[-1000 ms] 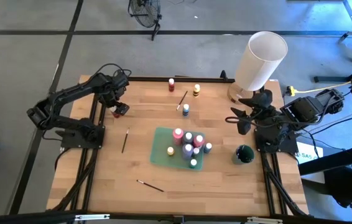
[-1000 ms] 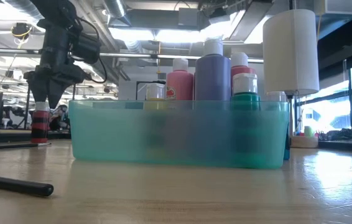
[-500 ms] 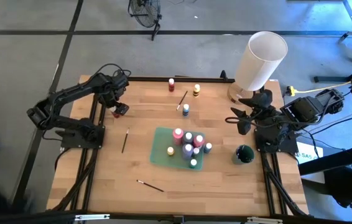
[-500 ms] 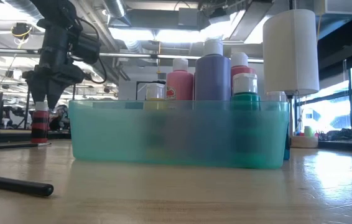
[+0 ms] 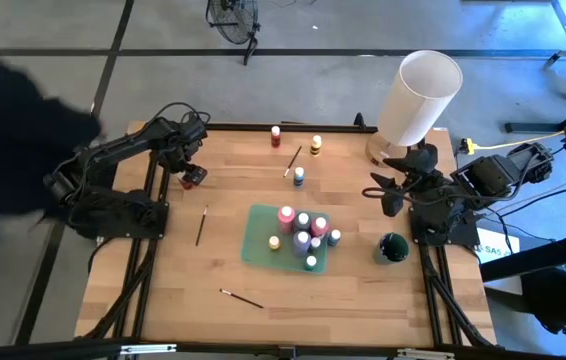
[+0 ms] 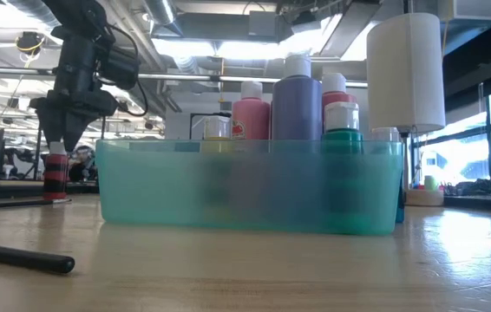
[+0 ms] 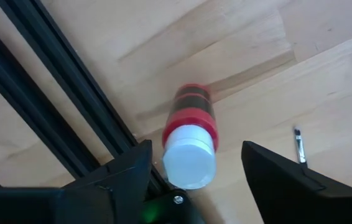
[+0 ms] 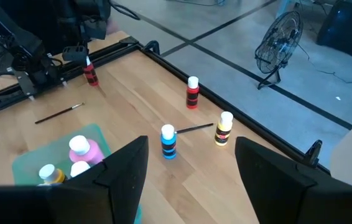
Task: Pick & Place Paint Supplies
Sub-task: Put the small red paint bottle into the light green bin
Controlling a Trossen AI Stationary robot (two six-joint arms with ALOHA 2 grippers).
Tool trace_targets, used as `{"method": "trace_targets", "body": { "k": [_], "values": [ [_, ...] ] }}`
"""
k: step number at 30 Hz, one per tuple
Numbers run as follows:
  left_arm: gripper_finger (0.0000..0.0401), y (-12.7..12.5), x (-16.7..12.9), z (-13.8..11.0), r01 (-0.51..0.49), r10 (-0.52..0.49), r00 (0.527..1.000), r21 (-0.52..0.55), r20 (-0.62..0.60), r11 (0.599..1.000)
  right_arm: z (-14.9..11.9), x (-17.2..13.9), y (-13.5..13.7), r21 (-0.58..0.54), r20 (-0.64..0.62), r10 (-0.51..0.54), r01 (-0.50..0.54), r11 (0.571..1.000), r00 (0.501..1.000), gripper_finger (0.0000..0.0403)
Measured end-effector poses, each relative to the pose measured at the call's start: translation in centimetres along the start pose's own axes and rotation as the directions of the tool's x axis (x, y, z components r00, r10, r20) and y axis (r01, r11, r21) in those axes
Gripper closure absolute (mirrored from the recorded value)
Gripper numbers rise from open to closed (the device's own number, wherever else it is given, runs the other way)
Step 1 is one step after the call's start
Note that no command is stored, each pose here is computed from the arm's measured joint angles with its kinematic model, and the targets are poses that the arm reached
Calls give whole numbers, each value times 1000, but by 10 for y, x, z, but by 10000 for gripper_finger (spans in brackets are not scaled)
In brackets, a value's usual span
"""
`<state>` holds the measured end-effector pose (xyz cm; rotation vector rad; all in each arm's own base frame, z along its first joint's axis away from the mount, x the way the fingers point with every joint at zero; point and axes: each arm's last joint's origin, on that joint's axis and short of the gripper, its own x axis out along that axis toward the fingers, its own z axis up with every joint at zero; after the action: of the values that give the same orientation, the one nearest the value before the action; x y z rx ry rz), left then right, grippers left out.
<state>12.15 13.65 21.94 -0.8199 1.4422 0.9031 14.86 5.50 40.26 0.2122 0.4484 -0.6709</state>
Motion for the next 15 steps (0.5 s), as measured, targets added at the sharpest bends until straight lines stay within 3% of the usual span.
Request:
{"method": "trace_targets", "body": {
  "k": [7, 15],
  "values": [
    [193, 0, 0, 0, 0, 0, 1000, 0, 3, 1000, 1, 0, 1, 13, -2, 13, -13, 1000, 1000, 158],
    [206, 0, 0, -1, -4, 4, 1000, 1, -9, 1000, 0, 1, 3, 15, -7, 20, -19, 1000, 1000, 158]
  ]
}}
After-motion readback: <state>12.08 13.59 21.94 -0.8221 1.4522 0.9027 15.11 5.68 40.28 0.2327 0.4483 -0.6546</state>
